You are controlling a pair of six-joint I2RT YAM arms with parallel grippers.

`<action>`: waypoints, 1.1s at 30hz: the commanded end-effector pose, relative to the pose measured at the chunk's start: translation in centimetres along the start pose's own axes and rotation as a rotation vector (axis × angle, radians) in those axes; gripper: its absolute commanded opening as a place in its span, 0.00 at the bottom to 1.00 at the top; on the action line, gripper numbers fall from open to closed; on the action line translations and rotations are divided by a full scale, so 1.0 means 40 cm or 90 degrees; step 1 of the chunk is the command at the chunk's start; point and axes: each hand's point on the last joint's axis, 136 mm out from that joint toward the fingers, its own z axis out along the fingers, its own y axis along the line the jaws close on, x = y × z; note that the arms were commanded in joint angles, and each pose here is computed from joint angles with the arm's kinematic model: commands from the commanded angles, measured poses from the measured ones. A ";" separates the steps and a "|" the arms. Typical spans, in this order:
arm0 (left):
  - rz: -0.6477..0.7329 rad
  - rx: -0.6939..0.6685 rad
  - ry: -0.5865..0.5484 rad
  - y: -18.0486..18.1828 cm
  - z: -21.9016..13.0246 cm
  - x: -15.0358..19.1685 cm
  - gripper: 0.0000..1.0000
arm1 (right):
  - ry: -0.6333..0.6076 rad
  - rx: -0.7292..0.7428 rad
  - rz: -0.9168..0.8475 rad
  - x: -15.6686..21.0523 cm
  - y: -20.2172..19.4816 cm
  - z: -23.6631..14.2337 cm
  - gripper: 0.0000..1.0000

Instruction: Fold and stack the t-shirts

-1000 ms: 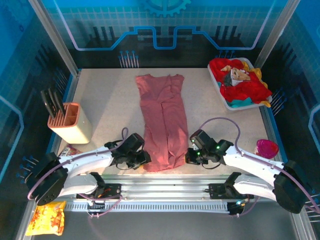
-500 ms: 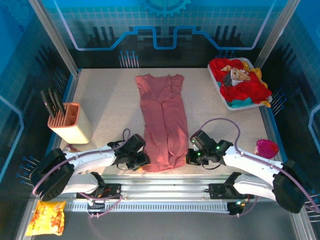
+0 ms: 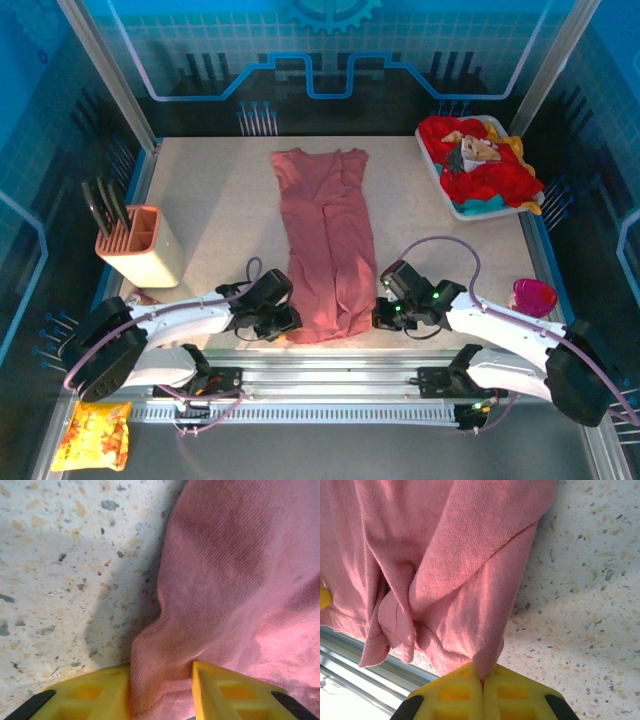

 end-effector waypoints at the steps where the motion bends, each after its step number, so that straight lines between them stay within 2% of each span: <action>1: 0.058 0.125 0.036 -0.118 0.029 0.028 0.35 | 0.009 0.007 0.006 0.012 -0.021 0.002 0.00; 9: 0.051 0.142 0.033 -0.131 0.020 0.027 0.32 | 0.007 0.005 0.009 0.012 -0.021 0.000 0.00; 15: 0.054 0.098 0.037 -0.098 0.033 0.028 0.31 | 0.009 0.005 0.011 0.013 -0.024 0.002 0.00; 23: 0.045 0.071 0.021 -0.078 0.023 0.020 0.15 | 0.005 0.009 0.011 0.012 -0.025 -0.005 0.00; 28: 0.060 0.092 -0.005 -0.114 -0.012 0.002 0.00 | -0.004 0.003 0.004 -0.001 -0.011 -0.022 0.00; 33: 0.047 0.109 -0.019 -0.135 -0.040 -0.018 0.00 | -0.023 -0.005 0.002 -0.028 0.011 -0.051 0.00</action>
